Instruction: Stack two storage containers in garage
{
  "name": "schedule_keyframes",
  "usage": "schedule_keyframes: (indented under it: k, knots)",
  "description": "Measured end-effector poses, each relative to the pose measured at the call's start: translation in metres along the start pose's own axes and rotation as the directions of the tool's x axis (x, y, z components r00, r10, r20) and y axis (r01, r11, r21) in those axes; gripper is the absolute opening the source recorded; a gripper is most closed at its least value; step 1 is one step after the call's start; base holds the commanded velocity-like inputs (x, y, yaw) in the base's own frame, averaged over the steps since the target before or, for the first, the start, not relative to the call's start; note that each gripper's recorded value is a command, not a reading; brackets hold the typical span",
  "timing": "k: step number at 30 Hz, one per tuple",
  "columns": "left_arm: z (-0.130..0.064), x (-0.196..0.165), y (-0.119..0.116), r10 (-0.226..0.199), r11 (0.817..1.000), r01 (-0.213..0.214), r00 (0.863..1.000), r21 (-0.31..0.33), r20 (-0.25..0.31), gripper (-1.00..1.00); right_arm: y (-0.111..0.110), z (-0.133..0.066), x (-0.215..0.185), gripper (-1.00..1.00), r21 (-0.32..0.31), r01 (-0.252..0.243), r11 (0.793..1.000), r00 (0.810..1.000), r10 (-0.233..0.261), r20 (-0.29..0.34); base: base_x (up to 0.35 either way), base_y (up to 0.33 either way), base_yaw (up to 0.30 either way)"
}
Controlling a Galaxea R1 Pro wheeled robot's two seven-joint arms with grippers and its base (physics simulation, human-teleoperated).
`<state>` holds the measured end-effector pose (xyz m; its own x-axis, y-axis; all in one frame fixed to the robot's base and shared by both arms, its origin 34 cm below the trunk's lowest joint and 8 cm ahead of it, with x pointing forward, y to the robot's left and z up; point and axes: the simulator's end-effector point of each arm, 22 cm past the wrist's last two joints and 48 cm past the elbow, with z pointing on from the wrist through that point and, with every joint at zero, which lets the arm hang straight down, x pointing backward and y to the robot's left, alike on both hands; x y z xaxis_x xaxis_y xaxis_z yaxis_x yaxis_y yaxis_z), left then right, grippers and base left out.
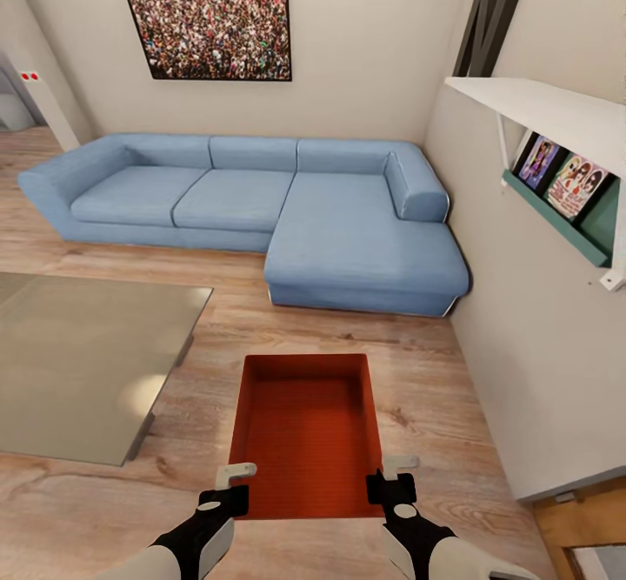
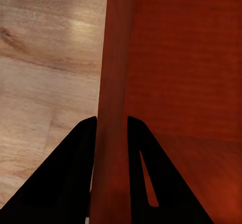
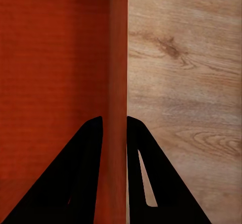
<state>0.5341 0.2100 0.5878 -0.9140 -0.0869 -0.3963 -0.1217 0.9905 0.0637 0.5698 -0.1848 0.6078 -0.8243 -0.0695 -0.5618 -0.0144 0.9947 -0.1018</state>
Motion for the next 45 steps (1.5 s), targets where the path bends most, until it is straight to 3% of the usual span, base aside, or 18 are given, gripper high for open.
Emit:
schedule_keyframes:
  k: [45]
  knots:
    - [-0.018, -0.035, -0.001, -0.008, 1.000, 0.007, 0.997, 0.006, 0.071, -1.00, -0.004, -0.013, -0.038, -1.00, 0.005, -0.006, 1.000, 0.997, 0.006, 0.072, 0.000, 0.000, 0.000]
